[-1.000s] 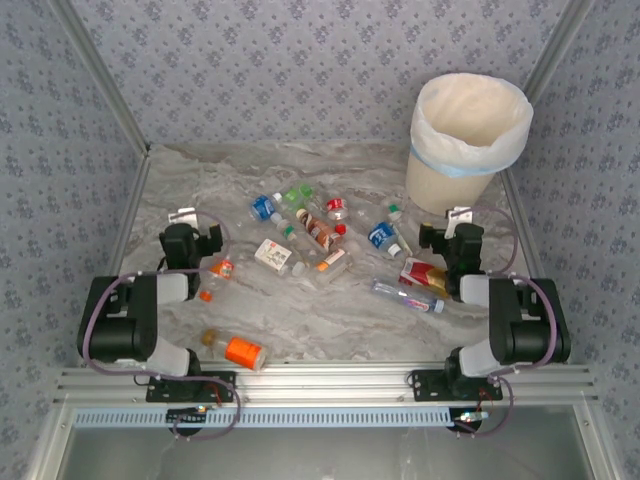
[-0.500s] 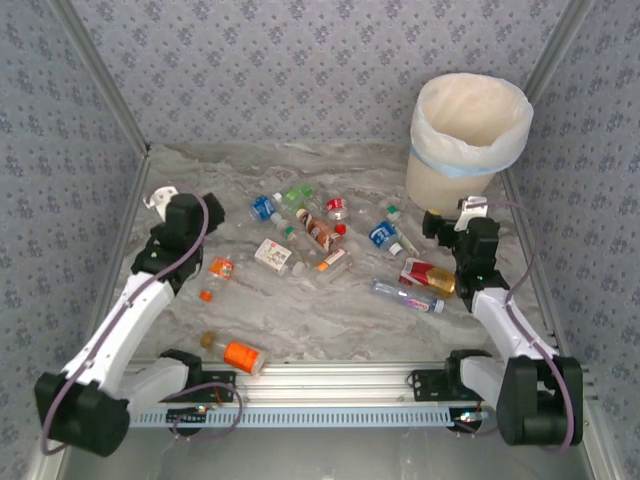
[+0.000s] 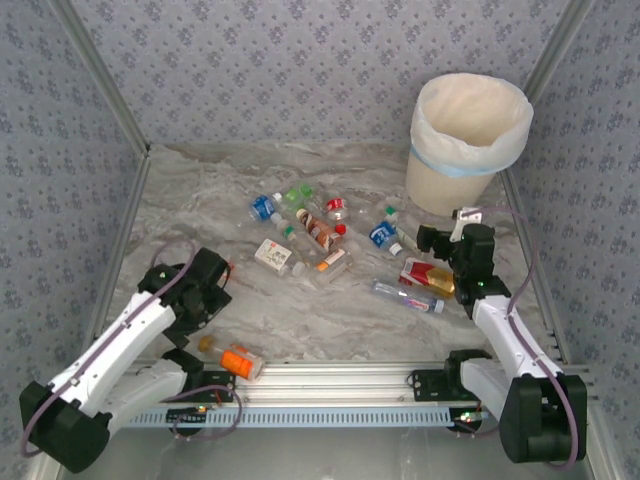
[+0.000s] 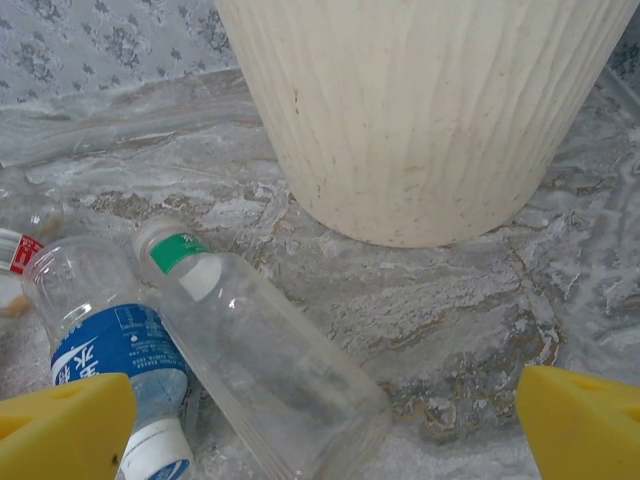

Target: Put the plastic bottles in the bin

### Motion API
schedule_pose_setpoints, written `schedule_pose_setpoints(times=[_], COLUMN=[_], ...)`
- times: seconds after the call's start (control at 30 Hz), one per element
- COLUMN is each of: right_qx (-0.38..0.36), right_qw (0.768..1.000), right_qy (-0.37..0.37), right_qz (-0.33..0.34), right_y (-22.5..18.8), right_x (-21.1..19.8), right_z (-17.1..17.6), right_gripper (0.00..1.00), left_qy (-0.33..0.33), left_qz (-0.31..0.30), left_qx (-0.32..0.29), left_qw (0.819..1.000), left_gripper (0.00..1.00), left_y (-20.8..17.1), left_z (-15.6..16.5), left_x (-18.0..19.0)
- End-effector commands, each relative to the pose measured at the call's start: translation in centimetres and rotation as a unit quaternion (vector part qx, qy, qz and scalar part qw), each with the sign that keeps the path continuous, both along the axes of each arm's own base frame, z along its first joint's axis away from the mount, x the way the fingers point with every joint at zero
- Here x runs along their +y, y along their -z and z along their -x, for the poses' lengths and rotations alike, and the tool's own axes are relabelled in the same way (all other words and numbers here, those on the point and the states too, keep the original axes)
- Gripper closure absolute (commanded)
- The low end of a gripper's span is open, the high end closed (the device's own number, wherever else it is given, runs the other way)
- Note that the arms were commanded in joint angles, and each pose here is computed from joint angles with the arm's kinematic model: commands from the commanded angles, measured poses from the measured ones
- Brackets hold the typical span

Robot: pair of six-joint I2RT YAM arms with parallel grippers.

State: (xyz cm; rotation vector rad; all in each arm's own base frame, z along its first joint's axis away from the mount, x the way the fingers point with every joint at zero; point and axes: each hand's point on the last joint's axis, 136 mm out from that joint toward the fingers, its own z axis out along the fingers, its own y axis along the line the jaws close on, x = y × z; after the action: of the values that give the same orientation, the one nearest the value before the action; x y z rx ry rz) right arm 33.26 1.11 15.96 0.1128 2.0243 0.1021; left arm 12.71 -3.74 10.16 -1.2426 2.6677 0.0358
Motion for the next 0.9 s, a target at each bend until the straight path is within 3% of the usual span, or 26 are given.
schedule_pose_setpoints(times=[0.0, 0.13, 0.43, 0.57, 0.73, 0.87], right_qx=[0.005, 0.008, 0.018, 0.016, 0.016, 0.016], right_qw=[1.000, 1.000, 1.000, 1.000, 1.000, 1.000], right_qy=[0.000, -0.005, -0.010, -0.009, -0.014, -0.015], right_qz=[-0.002, 0.005, 0.014, 0.014, 0.017, 0.015], right_y=[0.2, 0.2, 0.7, 0.7, 0.5, 0.2], right_x=[0.2, 0.4, 0.8, 1.0, 1.2, 1.4], right_z=[0.4, 0.3, 0.2, 0.0, 0.0, 0.2], right_gripper=[0.00, 0.00, 0.00, 0.00, 0.00, 0.00], left_qy=[-0.048, -0.059, -0.060, -0.023, 0.017, 0.049], left_qz=[0.060, 0.095, 0.088, 0.123, 0.082, 0.090], left_qx=[0.101, 0.112, 0.159, 0.117, 0.122, 0.079], left_qw=[0.992, 0.987, 0.982, 0.985, 0.989, 0.992], left_gripper=[0.01, 0.10, 0.13, 0.33, 0.60, 0.83], left_y=[3.3, 6.2, 8.8, 9.2, 8.3, 7.3], left_z=[4.6, 4.4, 5.8, 3.0, 1.0, -2.1], left_x=[-1.4, -3.0, -3.0, -4.9, -4.9, -6.2])
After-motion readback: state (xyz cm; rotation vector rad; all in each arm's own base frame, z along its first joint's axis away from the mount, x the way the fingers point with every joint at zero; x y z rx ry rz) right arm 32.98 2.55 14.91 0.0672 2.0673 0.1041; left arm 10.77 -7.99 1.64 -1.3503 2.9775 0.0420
